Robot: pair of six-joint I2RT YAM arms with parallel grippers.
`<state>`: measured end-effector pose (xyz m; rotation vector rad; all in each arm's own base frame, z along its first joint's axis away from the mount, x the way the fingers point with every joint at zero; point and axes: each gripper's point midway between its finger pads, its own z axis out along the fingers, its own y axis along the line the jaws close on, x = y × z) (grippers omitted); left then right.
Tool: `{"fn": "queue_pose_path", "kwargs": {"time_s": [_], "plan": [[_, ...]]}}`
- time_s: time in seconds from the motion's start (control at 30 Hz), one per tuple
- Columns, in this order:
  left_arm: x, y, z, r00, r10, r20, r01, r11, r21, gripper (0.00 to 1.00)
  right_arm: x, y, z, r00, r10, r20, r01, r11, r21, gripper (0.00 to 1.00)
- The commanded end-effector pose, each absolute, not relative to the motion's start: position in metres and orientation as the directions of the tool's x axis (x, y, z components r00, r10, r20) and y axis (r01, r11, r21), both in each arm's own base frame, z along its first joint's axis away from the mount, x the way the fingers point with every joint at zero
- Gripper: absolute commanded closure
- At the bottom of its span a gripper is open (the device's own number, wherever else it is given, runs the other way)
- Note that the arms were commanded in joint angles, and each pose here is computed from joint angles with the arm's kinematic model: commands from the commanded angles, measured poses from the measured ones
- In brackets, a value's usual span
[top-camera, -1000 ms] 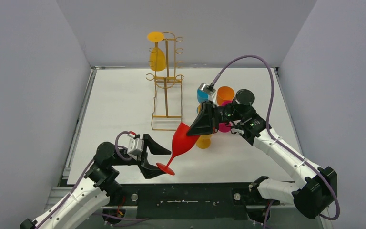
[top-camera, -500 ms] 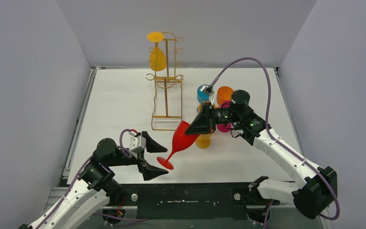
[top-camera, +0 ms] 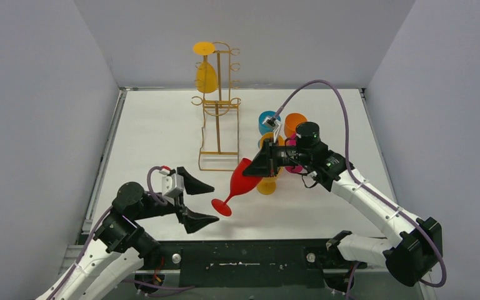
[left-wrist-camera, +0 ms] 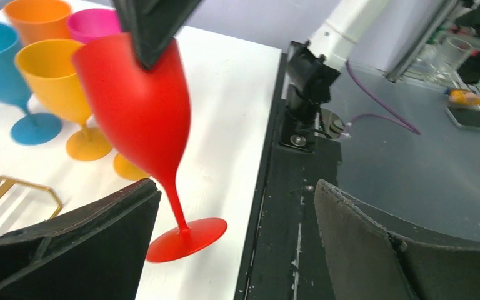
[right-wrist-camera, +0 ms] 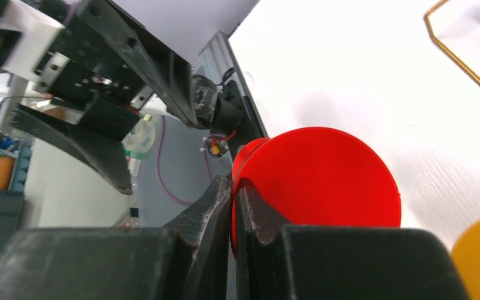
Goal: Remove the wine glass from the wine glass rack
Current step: Place the wine glass at the center of the board.
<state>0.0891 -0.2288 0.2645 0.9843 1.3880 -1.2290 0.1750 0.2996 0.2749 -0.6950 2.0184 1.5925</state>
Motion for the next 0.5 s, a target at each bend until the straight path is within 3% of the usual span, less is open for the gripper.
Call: {"fn": "queue_pose_path", "kwargs": {"time_s": [0.0,0.23,0.47], "plan": [[0.126,-0.220,0.280,-0.254,-0.090,-0.963,0.889,0.371,-0.269,0.07,0.189,0.295,0.261,-0.706,-0.078,-0.704,-0.681,0.346,0.645,1.00],[0.166,-0.207,0.269,-0.347,-0.003,-0.938,0.758,0.589,-0.282,0.05,0.177,0.303,0.250,-0.552,-0.109,-0.827,-0.749,0.500,0.434,1.00],[0.202,-0.165,0.277,-0.316,-0.117,-0.942,0.520,0.808,-0.275,0.03,0.160,0.301,0.235,-0.479,-0.155,-0.864,-0.723,0.628,0.288,1.00]]}}
